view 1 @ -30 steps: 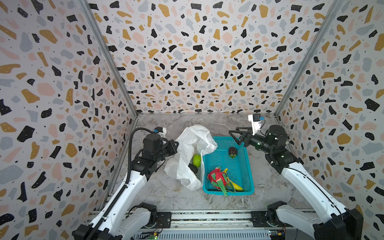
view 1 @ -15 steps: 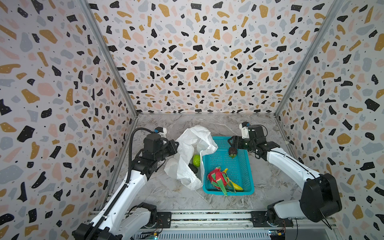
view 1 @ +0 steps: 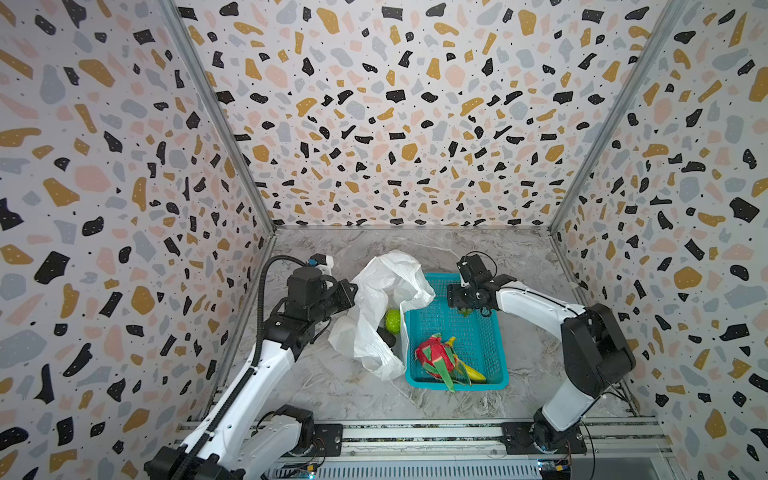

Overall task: Place the fruits into the plastic bag
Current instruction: 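Lower the right gripper onto the dark avocado in the basket and grasp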

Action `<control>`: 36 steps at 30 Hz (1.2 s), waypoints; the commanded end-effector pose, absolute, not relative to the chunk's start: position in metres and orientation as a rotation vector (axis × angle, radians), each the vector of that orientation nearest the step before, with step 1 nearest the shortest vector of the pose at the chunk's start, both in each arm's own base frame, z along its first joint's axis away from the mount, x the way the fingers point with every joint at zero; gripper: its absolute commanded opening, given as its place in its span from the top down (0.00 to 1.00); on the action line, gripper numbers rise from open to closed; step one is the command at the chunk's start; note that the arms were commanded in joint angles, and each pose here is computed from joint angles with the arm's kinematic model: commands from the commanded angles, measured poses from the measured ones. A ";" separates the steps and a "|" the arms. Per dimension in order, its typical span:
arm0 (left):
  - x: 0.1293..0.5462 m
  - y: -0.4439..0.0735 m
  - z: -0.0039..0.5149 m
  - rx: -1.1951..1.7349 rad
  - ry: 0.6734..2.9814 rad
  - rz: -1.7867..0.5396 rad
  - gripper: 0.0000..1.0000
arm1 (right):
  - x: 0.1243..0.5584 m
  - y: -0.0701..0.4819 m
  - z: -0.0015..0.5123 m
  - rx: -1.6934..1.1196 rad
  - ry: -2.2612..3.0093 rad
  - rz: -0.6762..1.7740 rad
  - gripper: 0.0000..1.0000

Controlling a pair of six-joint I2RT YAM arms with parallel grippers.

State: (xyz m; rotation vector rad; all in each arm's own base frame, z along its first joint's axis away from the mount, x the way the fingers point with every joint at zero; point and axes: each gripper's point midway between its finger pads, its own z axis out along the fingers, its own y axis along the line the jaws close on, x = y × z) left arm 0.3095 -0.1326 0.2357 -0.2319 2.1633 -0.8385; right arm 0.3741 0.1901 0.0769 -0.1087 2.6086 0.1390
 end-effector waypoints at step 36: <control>0.310 -0.132 0.235 -0.229 2.145 -0.842 1.00 | 0.345 0.242 0.091 -0.200 2.561 0.363 0.28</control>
